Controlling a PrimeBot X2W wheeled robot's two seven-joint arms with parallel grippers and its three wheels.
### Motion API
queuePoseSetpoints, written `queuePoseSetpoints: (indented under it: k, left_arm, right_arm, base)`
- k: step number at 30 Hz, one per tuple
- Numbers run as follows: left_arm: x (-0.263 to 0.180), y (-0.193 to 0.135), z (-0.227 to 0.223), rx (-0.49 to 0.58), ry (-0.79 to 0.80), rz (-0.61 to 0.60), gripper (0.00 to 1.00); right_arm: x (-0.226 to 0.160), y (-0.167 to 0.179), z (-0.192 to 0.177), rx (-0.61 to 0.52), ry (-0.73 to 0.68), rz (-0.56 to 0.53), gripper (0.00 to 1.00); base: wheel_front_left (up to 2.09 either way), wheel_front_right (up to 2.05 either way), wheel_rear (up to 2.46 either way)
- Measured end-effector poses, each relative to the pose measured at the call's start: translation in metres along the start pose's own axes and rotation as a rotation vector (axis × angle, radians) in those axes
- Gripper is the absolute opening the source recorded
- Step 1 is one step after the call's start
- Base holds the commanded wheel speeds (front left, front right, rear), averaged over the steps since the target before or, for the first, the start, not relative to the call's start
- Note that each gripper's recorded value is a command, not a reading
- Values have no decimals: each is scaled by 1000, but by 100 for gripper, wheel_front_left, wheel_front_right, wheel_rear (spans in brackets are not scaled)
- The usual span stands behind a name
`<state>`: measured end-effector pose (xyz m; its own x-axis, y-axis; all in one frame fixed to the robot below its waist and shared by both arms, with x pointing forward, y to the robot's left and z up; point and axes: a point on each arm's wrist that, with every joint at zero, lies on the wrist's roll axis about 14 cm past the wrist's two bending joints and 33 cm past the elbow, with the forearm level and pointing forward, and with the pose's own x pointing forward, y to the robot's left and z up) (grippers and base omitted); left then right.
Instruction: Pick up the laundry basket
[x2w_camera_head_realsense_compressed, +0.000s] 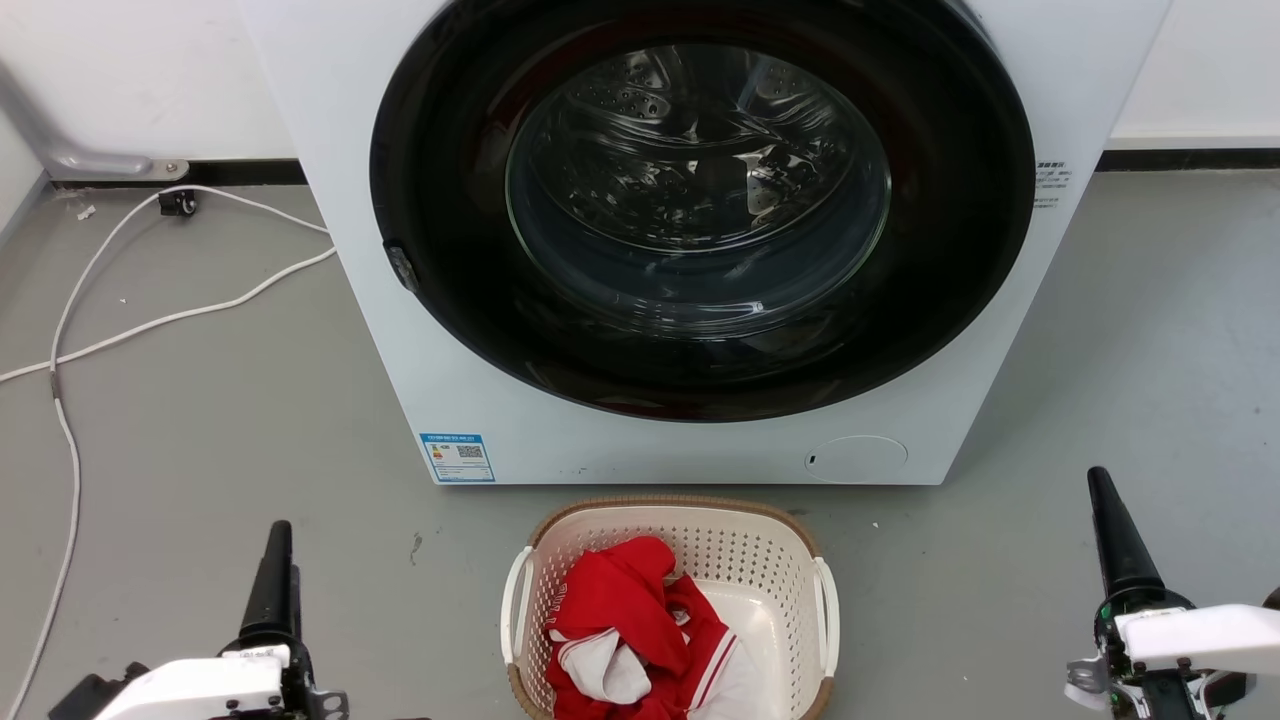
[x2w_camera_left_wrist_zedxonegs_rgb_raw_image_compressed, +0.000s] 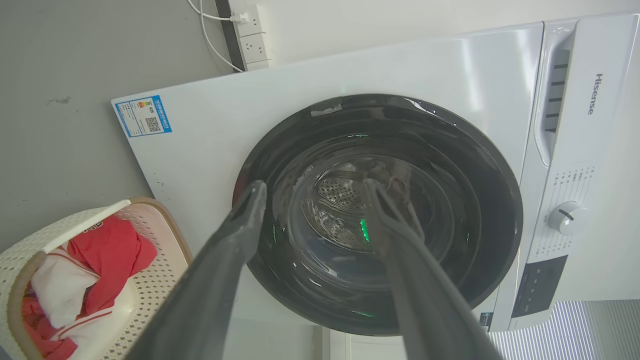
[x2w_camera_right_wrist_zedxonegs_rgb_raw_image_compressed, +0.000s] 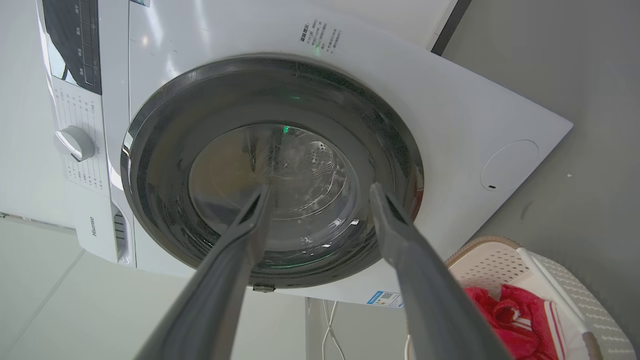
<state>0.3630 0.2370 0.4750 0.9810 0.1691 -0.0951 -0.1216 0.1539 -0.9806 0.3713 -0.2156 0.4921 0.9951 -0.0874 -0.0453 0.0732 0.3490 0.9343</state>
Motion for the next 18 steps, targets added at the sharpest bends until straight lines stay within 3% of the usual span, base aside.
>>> queuePoseSetpoints:
  k: [10, 18]
  left_arm:
    - [2, -31, 19, 219, -75, -68, 100]
    - [-2, -53, -5, 438, -38, -123, 100]
  right_arm:
    - [4, 41, -6, -332, -1, 132, 100]
    - [2, 64, -18, -536, 1, 217, 100]
  base:
    - [0, 0, 0]
    - [0, 0, 0]
